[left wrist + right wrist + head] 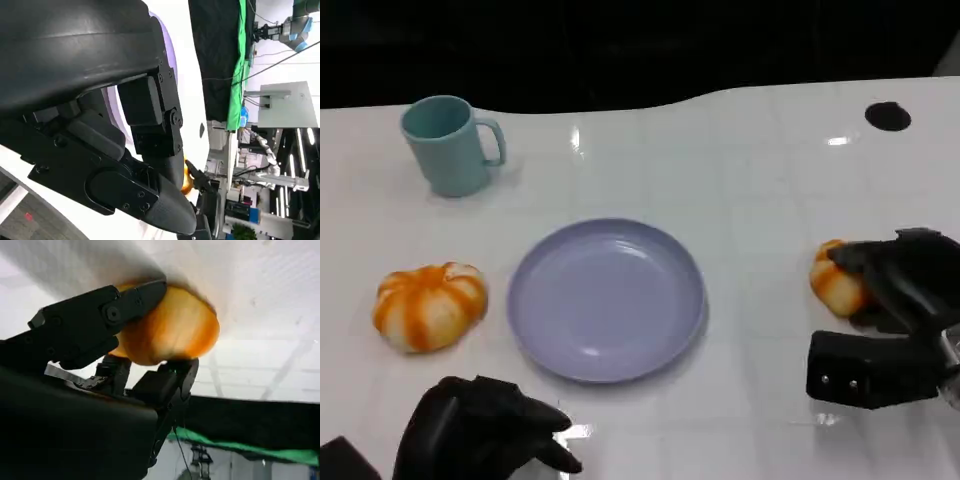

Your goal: Grasp the bread from the table and place it into the plate.

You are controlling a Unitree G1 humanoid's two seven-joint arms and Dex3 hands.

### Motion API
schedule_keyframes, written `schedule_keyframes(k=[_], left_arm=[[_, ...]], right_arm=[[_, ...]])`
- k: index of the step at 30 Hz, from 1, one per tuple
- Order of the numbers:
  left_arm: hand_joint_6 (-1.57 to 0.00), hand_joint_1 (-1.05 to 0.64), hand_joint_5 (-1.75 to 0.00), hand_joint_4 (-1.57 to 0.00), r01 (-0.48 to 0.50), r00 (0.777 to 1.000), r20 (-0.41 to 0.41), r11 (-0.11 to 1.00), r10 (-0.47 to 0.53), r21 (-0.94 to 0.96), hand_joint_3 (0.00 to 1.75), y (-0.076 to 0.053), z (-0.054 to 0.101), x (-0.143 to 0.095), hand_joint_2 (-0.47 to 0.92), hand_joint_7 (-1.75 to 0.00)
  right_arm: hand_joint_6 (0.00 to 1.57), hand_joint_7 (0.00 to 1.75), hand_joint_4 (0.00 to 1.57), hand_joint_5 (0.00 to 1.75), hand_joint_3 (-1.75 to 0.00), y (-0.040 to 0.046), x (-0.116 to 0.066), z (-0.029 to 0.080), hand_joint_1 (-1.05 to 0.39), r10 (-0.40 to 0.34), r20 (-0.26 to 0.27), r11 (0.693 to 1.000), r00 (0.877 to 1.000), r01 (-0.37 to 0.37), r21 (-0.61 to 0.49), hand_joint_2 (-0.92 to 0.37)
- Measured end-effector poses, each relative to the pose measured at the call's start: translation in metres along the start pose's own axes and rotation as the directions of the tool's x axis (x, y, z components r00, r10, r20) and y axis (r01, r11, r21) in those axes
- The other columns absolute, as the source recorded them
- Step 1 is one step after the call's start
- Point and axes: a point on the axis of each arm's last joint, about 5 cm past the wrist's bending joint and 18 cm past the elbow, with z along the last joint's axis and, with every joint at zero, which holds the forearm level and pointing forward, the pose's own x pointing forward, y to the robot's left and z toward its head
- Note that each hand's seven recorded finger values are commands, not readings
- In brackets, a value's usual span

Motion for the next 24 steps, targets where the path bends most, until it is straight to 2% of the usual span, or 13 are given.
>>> schedule_keyframes(k=[3,6,7,9,10,12,13,14,15,16,19,24], left_arm=[[-1.57,-1.05,-0.34,-1.57,-0.001,1.000,0.001,1.000,0.001,-0.001,0.00,0.000,0.000,0.000,0.78,-0.11],[-1.57,-1.05,-0.34,-1.57,-0.001,1.000,0.001,1.000,0.001,-0.001,0.00,0.000,0.000,0.000,0.78,-0.11],[-1.57,-1.05,-0.34,-1.57,-0.001,1.000,0.001,1.000,0.001,-0.001,0.00,0.000,0.000,0.000,0.78,-0.11],[-1.57,-1.05,-0.34,-1.57,-0.002,1.000,0.002,1.000,0.002,-0.003,0.00,0.000,0.000,0.000,0.78,-0.11],[-1.57,-1.05,-0.34,-1.57,-0.002,1.000,0.002,1.000,0.002,-0.003,0.00,0.000,0.000,0.000,0.78,-0.11],[-1.57,-1.05,-0.34,-1.57,-0.002,1.000,0.002,1.000,0.002,-0.002,0.00,0.000,0.000,0.000,0.78,-0.11],[-1.57,-1.05,-0.34,-1.57,-0.002,1.000,0.001,1.000,0.002,-0.002,0.00,0.000,0.000,-0.001,0.78,-0.11],[-1.57,-1.05,-0.34,-1.57,-0.003,1.000,0.000,1.000,0.003,-0.002,0.01,0.000,0.000,-0.001,0.79,-0.11],[-1.57,-1.05,-0.34,-1.57,-0.003,1.000,-0.001,1.000,0.003,-0.002,0.01,0.000,0.000,-0.002,0.79,-0.11],[-1.57,-1.05,-0.34,-1.57,-0.003,1.000,-0.001,1.000,0.003,-0.001,0.01,0.000,0.000,-0.002,0.79,-0.11],[-1.57,-1.05,-0.35,-1.57,-0.002,1.000,-0.002,1.000,0.002,-0.001,0.01,0.000,0.000,-0.002,0.79,-0.11],[-1.57,-1.05,-0.34,-1.57,-0.004,1.000,-0.006,1.000,0.004,-0.002,0.00,-0.001,-0.001,-0.004,0.78,-0.11]], right_arm=[[1.00,0.81,0.87,1.75,-0.02,0.0031,-0.002,-0.001,-0.11,-0.034,0.015,0.999,0.999,0.034,0.018,-0.90],[1.03,0.74,0.88,1.75,-0.02,0.0042,-0.002,0.000,-0.11,-0.050,0.018,0.998,0.999,0.050,0.033,-0.87],[0.98,0.91,0.88,1.75,-0.01,0.0044,-0.002,0.000,-0.10,-0.054,0.019,0.998,0.998,0.054,0.034,-0.86],[0.81,1.39,0.89,1.75,-0.04,0.0047,-0.002,0.002,-0.11,-0.071,0.027,0.997,0.997,0.070,0.034,-0.90],[0.79,1.48,0.90,1.75,-0.04,0.0048,-0.001,0.003,-0.10,-0.085,0.032,0.996,0.996,0.084,0.038,-0.90],[0.78,1.56,0.92,1.75,-0.05,0.0043,-0.001,0.006,-0.09,-0.121,0.048,0.991,0.991,0.119,0.055,-0.91],[0.81,1.54,0.94,1.75,-0.12,0.0036,0.000,0.007,-0.09,-0.141,0.058,0.988,0.988,0.137,0.072,-0.90],[0.85,1.47,0.95,1.75,-0.37,0.0023,0.001,0.009,-0.08,-0.166,0.069,0.982,0.984,0.159,0.098,-0.77],[0.88,1.44,0.97,1.75,-0.77,0.0009,0.001,0.011,-0.07,-0.194,0.084,0.976,0.977,0.183,0.123,-0.55],[0.89,1.43,0.97,1.75,-0.94,-0.0006,0.002,0.014,-0.07,-0.222,0.097,0.967,0.970,0.206,0.148,-0.46],[0.91,1.42,0.99,1.75,-1.14,-0.0049,0.005,0.020,-0.08,-0.273,0.135,0.951,0.953,0.245,0.190,-0.35],[0.89,1.50,1.02,1.75,-1.33,-0.0097,0.003,0.030,-0.05,-0.335,0.162,0.921,0.928,0.286,0.264,-0.25]])
